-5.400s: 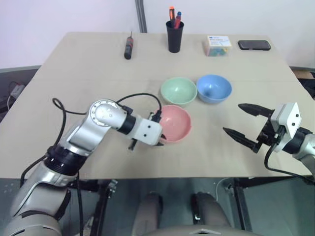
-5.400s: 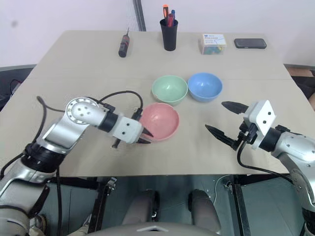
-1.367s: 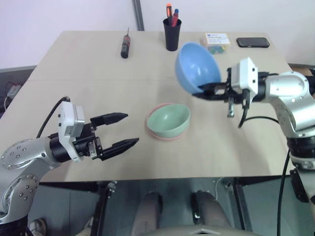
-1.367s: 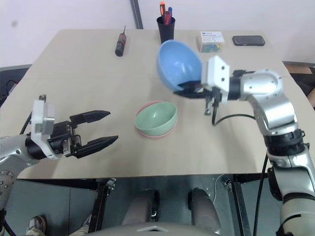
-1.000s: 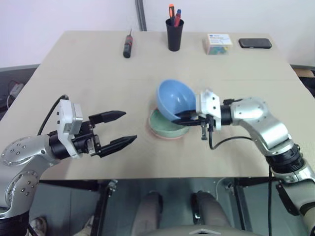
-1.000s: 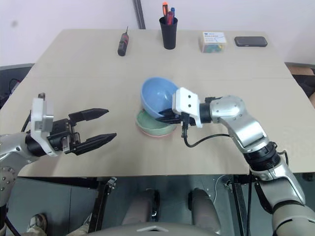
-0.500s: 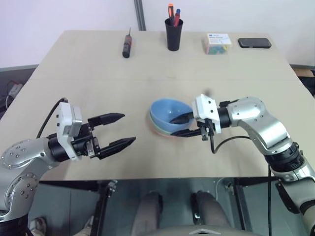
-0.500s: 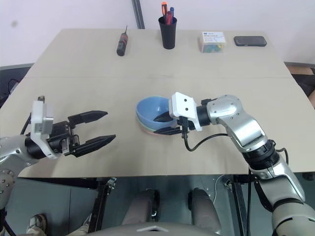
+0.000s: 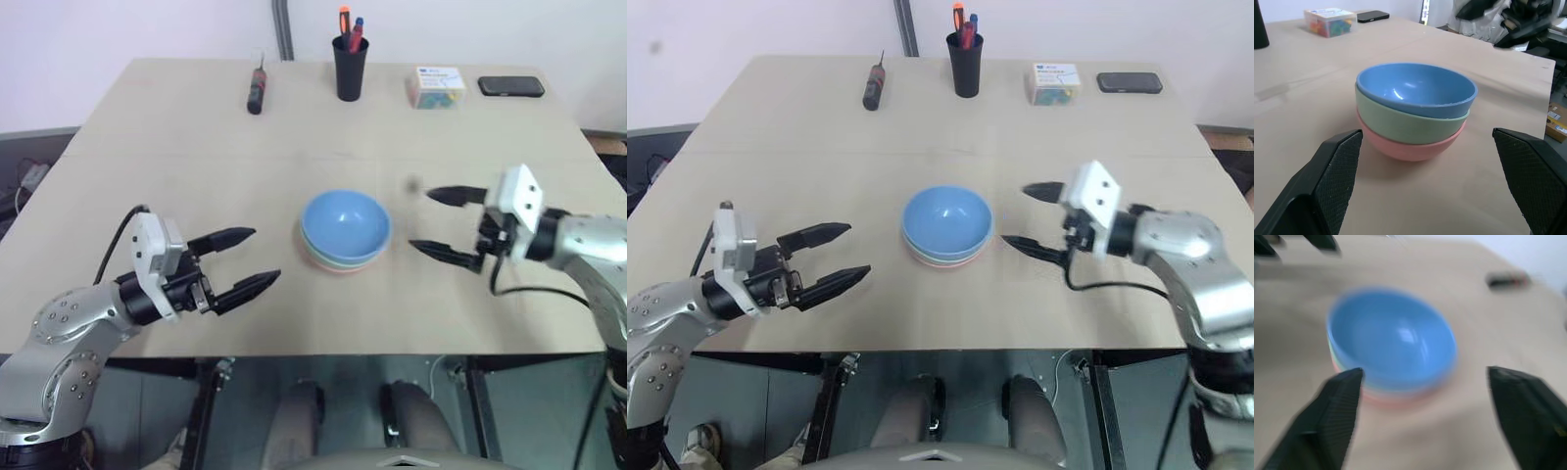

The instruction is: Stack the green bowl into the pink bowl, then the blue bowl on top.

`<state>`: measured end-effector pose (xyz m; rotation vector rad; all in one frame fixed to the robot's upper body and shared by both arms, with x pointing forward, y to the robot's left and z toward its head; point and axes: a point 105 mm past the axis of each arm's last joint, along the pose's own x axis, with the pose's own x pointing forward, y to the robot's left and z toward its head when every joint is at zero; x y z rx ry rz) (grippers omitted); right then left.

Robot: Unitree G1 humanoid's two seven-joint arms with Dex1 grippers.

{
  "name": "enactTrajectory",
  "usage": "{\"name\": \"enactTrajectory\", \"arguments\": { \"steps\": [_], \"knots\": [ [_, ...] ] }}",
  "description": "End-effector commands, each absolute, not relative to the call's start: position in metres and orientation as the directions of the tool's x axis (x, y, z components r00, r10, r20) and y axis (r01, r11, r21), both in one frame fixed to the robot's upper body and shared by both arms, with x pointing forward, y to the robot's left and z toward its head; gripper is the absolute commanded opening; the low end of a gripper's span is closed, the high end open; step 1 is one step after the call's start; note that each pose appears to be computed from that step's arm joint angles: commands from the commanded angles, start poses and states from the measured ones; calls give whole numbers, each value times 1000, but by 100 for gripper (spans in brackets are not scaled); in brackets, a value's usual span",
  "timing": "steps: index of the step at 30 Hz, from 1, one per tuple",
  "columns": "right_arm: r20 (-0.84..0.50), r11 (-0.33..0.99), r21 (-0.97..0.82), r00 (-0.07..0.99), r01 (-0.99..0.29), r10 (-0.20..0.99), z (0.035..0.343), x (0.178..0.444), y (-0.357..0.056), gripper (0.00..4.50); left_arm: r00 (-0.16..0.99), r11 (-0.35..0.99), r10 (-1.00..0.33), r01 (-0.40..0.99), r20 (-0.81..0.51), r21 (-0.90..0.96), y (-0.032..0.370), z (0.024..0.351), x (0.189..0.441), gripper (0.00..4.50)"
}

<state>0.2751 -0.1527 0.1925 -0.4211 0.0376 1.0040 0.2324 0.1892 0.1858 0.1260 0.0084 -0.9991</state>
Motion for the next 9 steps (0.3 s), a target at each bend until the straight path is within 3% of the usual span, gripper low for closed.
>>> {"name": "enactTrajectory", "arguments": {
  "steps": [1,4,9],
  "knots": [
    [-213,492,-408,604,-769,768,205,259,-175,446,572,551,-815,815,-95,176,201,194,231,450],
    [-259,502,-366,603,-784,754,198,241,-190,446,584,550,-797,807,-155,215,210,191,229,450],
    [-233,533,-342,619,-774,750,201,234,-195,446,566,529,-802,821,-190,215,214,188,227,450]
  ]
}}
